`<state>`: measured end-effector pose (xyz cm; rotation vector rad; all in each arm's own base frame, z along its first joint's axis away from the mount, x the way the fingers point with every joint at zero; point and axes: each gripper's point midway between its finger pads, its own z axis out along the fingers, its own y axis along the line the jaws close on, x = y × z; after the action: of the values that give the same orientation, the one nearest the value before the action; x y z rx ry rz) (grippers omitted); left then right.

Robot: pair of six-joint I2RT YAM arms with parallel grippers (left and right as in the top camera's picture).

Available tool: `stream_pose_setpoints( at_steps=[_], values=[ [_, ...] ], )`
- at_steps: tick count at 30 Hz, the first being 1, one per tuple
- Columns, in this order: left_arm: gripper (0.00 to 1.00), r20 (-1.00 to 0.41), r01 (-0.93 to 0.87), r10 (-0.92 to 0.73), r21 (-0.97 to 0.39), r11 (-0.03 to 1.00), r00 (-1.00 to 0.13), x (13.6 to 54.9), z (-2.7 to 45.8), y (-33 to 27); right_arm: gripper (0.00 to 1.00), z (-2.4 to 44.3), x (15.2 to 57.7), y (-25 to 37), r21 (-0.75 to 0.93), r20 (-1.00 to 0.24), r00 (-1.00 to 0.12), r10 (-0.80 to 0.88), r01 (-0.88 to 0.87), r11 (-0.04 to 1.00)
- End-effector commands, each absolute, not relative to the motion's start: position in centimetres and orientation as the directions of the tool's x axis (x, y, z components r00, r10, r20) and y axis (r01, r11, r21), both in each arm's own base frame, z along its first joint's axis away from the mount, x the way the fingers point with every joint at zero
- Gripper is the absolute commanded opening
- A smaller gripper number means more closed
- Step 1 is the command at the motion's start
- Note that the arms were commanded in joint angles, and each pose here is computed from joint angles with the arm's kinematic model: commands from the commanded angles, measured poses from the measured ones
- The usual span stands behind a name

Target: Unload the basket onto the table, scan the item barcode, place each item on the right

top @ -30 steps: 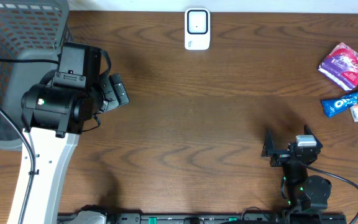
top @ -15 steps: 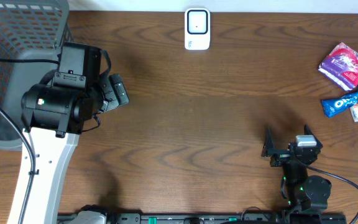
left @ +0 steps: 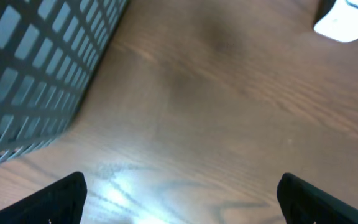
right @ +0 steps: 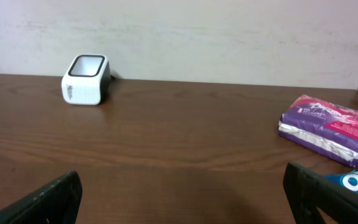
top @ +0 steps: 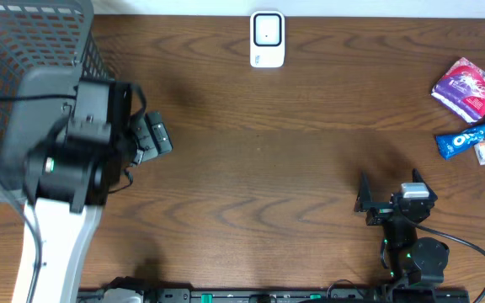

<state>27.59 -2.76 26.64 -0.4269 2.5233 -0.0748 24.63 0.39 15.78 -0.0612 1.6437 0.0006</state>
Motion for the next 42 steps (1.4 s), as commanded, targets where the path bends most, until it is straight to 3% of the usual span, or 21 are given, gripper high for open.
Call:
stream_pose_setpoints(
  at_steps=[1, 11, 22, 34, 42],
  values=[
    [0.98, -0.595, -0.205, -0.236, -0.121, 0.971, -0.768, 26.4, 26.0, -2.5, 0.99, 15.8, 24.6, 0.6, -0.052, -0.996, -0.067, -0.056, -0.051, 0.997],
    [0.98, -0.857, -0.003, -0.123, -0.141, 0.99, -0.501, 24.4, 22.8, -2.3, 0.99, 15.8, 24.6, 0.6, -0.052, -0.996, -0.067, -0.056, -0.051, 0.997],
    [0.98, -0.972, 0.037, -0.12, -0.13, 0.991, -0.2, 23.2, 20.6, -1.4, 0.99, 15.8, 24.6, 0.6, -0.052, -0.996, -0.067, -0.056, -0.051, 0.997],
    [0.98, -0.993, 0.083, -0.119, -0.118, 0.989, -0.003, 23.7, 20.5, -1.3, 0.99, 15.8, 24.6, 0.6, -0.052, -0.996, -0.067, -0.056, -0.051, 0.997],
    [0.98, -0.992, 0.08, -0.118, -0.113, 0.99, 0.051, 24.2, 20.1, -1.1, 0.99, 15.8, 24.6, 0.6, -0.052, -0.996, -0.067, -0.056, -0.051, 0.997]
  ],
)
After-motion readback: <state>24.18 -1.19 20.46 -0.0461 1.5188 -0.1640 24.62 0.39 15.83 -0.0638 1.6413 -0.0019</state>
